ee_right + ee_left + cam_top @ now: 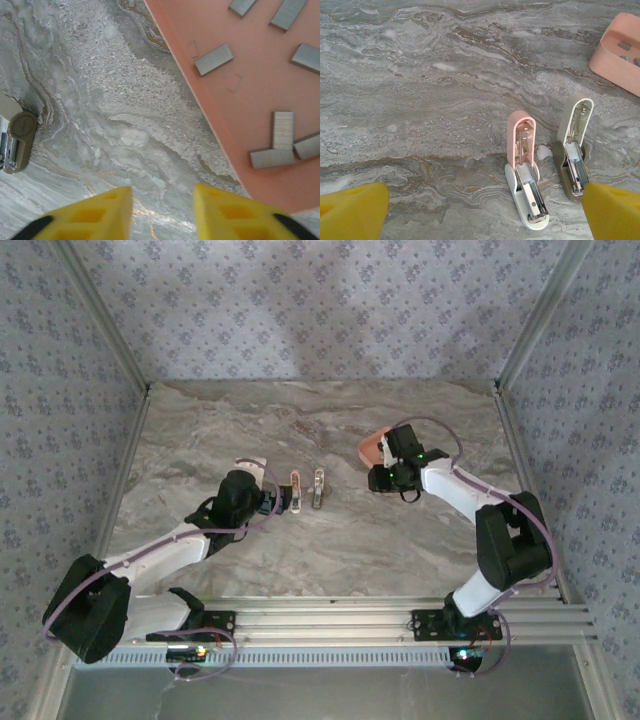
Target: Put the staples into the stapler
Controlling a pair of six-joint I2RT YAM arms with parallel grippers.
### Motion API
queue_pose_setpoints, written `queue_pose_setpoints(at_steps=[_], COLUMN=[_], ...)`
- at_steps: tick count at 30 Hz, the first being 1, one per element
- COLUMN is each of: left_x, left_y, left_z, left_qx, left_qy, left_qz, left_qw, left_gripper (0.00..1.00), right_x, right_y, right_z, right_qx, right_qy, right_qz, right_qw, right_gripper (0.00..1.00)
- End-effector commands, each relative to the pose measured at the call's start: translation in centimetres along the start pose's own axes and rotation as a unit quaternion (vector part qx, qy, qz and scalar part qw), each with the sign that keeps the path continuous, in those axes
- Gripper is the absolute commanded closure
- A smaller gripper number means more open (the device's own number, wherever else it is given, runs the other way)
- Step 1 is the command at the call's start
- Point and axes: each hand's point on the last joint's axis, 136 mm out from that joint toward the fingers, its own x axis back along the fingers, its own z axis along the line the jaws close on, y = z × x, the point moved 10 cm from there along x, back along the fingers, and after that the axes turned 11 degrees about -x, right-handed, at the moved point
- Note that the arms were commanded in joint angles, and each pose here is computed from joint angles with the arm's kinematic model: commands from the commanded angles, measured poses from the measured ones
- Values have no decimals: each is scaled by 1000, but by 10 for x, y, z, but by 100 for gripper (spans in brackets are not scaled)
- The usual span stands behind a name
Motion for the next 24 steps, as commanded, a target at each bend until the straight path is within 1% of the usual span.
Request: queue_pose_setpoints(at_steps=[1,4,10,11,17,19,24], left_x=[4,4,4,4,6,8,9], left_y=[11,10,9,10,11,12,11], left_z=[1,1,1,1,3,4,4], left_qx=[10,12,11,10,7,7,4], left_qy=[-6,-5,-3,-3,4,8,11], left_qz=[-24,-22,-19,-20,-27,-30,-33], left_qw=[1000,1000,1000,1000,1000,1000,999], left_gripper=[2,2,2,2,2,2,2], right_x=[8,3,-18,-18,-37,-41,-42], right_y=[10,19,29,38,41,39,32], right_z=[-4,-7,-16,-13,-17,-18,-18], right_qx=[24,45,43,43,37,38,36], right_qy=[-39,-55,-52,-44,-35,-35,-25], right_qz=[-8,-2,24,18,40,54,69], right_qw=[999,998,997,998,998,997,997], right_gripper=[51,47,46,46,46,47,55])
